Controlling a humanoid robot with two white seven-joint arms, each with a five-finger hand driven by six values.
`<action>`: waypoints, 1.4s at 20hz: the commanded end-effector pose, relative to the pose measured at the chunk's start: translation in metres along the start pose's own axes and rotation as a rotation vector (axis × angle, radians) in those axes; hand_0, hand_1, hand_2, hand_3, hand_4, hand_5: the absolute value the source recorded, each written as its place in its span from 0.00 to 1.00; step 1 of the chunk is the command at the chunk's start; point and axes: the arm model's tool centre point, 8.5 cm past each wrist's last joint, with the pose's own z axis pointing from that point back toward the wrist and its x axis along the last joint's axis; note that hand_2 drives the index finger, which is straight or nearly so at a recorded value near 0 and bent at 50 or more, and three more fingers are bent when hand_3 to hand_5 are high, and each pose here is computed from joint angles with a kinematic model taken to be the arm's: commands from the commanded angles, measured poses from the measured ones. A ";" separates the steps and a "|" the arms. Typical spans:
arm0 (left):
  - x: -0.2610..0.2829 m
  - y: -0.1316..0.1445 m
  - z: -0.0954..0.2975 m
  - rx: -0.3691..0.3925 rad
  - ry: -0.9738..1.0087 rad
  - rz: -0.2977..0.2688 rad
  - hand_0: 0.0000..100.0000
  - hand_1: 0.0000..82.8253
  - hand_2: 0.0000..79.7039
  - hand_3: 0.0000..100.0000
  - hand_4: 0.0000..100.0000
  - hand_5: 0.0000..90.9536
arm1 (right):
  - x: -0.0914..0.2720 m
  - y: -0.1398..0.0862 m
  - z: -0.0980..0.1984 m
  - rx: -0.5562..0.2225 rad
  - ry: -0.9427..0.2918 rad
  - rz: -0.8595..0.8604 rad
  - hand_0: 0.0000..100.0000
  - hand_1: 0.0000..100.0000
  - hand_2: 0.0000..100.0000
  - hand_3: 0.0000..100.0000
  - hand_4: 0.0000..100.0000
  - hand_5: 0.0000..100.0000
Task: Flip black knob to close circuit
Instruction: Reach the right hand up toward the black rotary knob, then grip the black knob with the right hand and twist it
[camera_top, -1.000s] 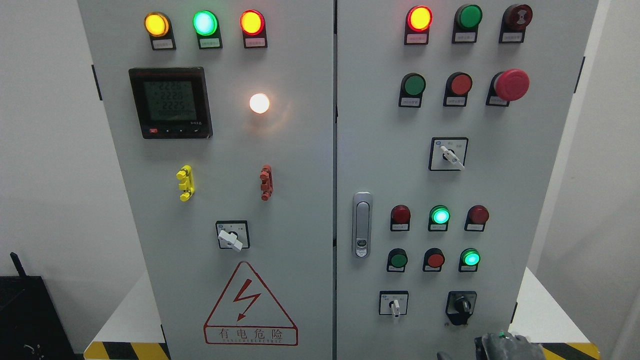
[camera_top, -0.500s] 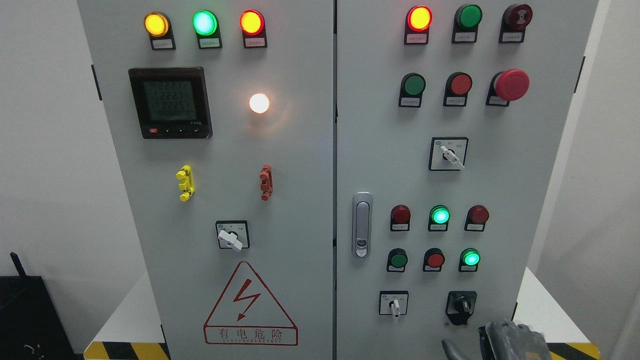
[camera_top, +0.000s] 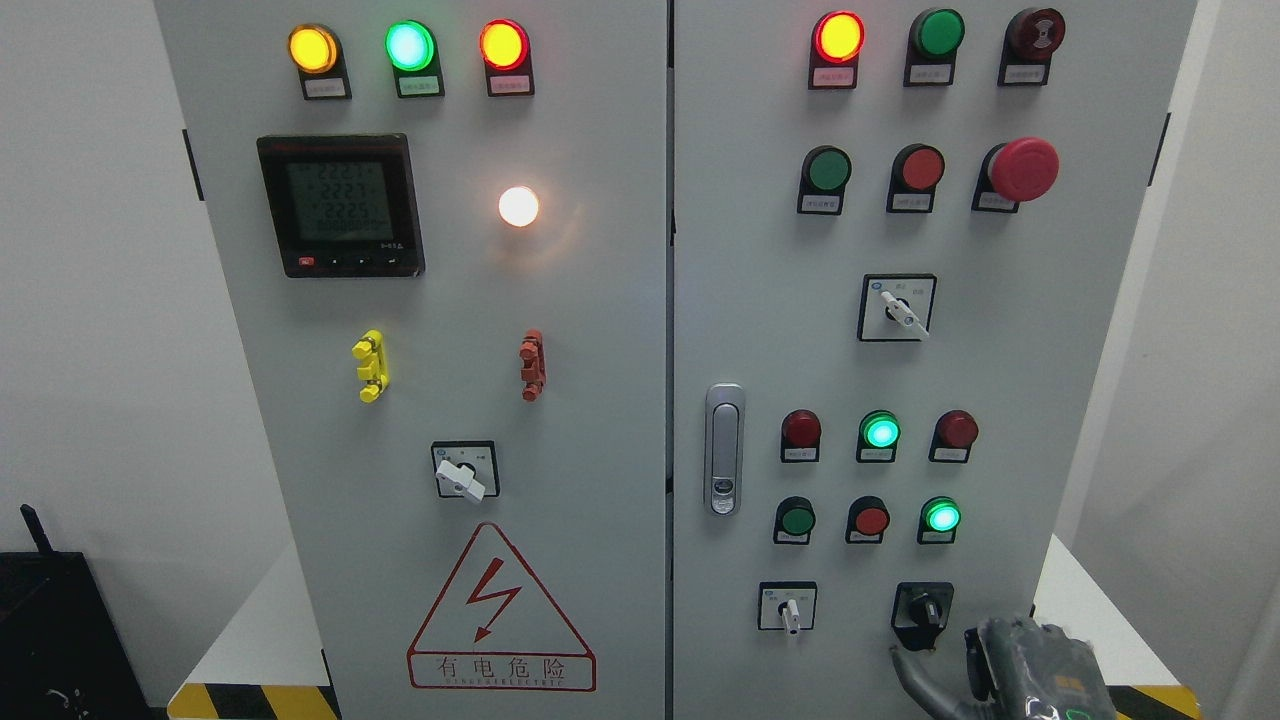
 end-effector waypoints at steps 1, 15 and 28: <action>0.000 0.000 0.000 0.000 -0.001 0.000 0.12 0.67 0.00 0.00 0.00 0.00 | -0.007 0.008 -0.010 0.028 0.022 0.005 0.00 0.00 0.94 1.00 0.90 0.83; 0.000 0.000 0.000 -0.001 -0.001 0.000 0.12 0.67 0.00 0.00 0.00 0.00 | -0.012 0.014 -0.018 0.042 0.050 0.006 0.00 0.00 0.94 1.00 0.90 0.84; -0.001 0.000 0.000 0.001 0.002 0.000 0.12 0.67 0.00 0.00 0.00 0.00 | -0.030 0.009 -0.018 0.036 0.099 -0.045 0.00 0.00 0.94 1.00 0.90 0.85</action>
